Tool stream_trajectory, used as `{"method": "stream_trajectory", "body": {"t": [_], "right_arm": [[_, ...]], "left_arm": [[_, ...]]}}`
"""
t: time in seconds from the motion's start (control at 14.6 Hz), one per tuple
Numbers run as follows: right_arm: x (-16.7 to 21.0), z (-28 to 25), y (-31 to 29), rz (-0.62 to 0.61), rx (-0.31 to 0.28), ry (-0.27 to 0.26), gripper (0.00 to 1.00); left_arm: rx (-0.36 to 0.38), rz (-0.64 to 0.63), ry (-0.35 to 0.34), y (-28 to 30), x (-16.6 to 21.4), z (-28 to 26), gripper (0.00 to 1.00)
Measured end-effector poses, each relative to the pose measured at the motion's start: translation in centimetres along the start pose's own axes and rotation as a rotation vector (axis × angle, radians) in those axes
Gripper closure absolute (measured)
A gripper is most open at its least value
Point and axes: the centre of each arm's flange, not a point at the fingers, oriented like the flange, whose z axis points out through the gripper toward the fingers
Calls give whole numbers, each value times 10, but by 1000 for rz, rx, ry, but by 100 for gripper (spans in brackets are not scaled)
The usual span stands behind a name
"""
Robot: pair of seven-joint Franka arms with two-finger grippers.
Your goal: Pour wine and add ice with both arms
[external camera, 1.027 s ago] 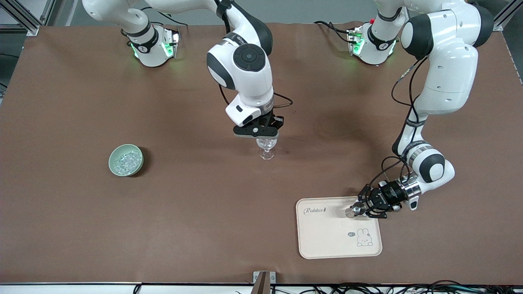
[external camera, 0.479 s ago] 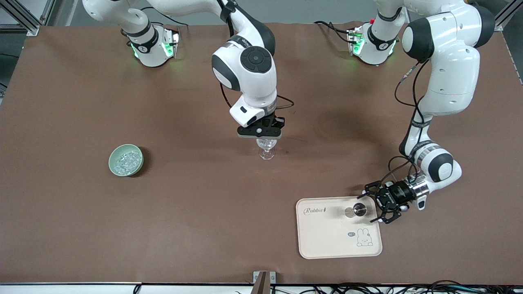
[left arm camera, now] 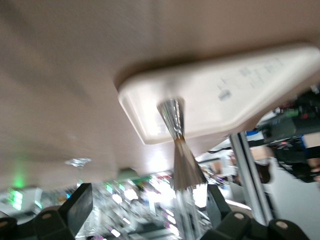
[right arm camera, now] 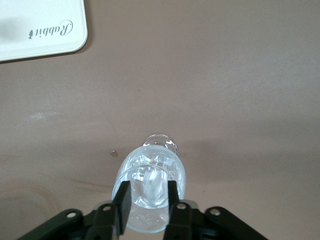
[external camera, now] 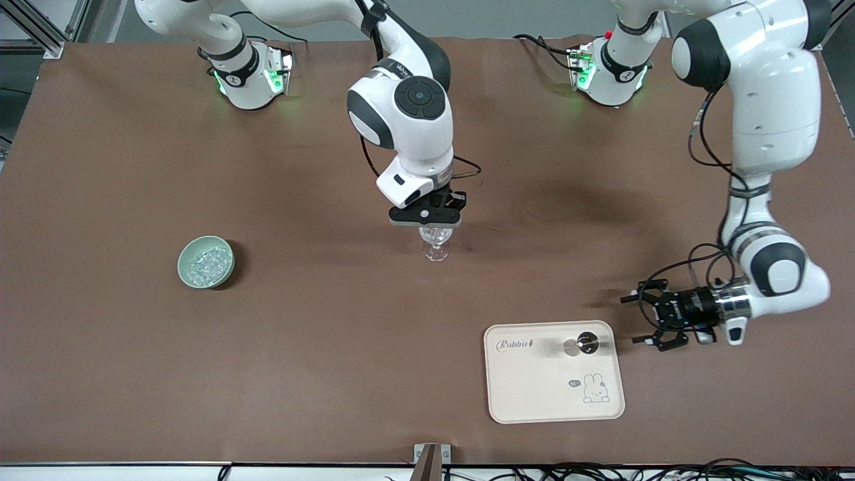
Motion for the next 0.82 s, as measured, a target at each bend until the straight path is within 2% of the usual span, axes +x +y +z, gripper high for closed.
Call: {"method": "stream_trajectory", "body": {"t": [0.07, 0.21, 0.27, 0.34, 0.55, 0.68, 0.82], "right_arm": [[-2, 2, -1, -3, -2, -2, 50], [-5, 3, -4, -8, -3, -3, 33], [-4, 2, -4, -7, -2, -2, 33], [-1, 0, -2, -3, 0, 4, 29], [29, -35, 18, 45, 33, 60, 1], [62, -83, 54, 104, 56, 101, 0], [93, -134, 104, 157, 68, 145, 0]], "left_arm": [[21, 45, 35, 14, -28, -18, 0], [12, 125, 73, 37, -84, -51, 0], [-2, 164, 89, 47, -106, -66, 0], [-18, 196, 109, 55, -123, -81, 0], [-62, 245, 160, 66, -146, -120, 0], [-89, 275, 189, 70, -159, -142, 0], [-83, 318, 256, 72, -182, -170, 0]]}}
